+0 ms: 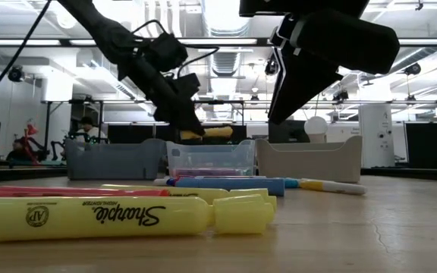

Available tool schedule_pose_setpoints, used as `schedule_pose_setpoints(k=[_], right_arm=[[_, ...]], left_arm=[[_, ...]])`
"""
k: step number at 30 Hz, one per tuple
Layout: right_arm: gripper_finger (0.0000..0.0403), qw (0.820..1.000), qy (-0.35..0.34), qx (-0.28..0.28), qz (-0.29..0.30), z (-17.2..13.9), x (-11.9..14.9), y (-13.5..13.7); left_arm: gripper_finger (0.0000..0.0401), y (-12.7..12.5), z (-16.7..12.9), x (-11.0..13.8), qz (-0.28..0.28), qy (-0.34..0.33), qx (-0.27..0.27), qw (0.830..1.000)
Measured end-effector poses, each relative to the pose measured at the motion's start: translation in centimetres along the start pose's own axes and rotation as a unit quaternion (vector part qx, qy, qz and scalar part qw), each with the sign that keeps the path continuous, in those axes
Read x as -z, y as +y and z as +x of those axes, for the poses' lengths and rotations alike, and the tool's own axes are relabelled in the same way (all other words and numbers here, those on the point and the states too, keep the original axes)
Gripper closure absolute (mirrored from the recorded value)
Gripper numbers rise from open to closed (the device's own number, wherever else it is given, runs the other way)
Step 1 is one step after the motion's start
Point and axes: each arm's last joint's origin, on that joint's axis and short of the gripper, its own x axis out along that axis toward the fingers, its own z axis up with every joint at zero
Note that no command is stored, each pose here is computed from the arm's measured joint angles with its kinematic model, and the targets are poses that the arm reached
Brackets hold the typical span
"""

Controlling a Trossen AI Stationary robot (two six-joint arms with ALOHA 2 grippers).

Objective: Pick & Place Markers
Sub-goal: Put the yellow highlighter into the transparent bin, then put the orange highlighter into the transparent bin

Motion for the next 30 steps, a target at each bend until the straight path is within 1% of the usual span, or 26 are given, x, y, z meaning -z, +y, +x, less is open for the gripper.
schedule_pose_setpoints(k=[3,6,12,15,19,21,25,27,30], right_arm=[[0.0351,1.000,0.000,0.000,0.000,0.0,0.0,0.0],[0.0351,1.000,0.001,0.001,-0.001,0.0,0.1,0.0],[0.0351,1.000,0.001,0.001,-0.001,0.1,0.1,0.0],[0.0351,1.000,0.002,0.001,-0.001,0.1,0.1,0.0],[0.0351,1.000,0.001,0.001,-0.001,0.1,0.1,0.0],[0.0351,1.000,0.001,0.001,-0.001,0.1,0.1,0.0],[0.0351,1.000,0.001,0.001,-0.001,0.1,0.1,0.0],[0.0351,1.000,0.001,0.001,0.001,0.1,0.1,0.0],[0.0351,1.000,0.001,0.001,0.001,0.0,0.1,0.0]], left_arm=[[0.0248,0.0,0.0,-0.4,0.000,-0.001,0.000,1.000],[0.0224,-0.1,-0.3,-1.0,-0.004,-0.002,0.000,1.000],[0.0219,-1.1,-2.5,-1.1,0.007,0.033,0.017,0.999],[0.0219,-2.5,-3.9,-1.1,0.016,0.045,0.051,0.998],[0.0218,-5.5,-6.2,-0.9,0.042,0.057,0.094,0.993],[0.0218,-7.5,-7.3,-0.6,0.066,0.063,0.122,0.988],[0.0218,-11.8,-9.3,0.1,0.109,0.055,0.183,0.975],[0.0218,-14.0,-10.2,0.8,0.122,0.060,0.208,0.969],[0.0218,-17.5,-11.6,2.6,0.144,0.076,0.237,0.958]])
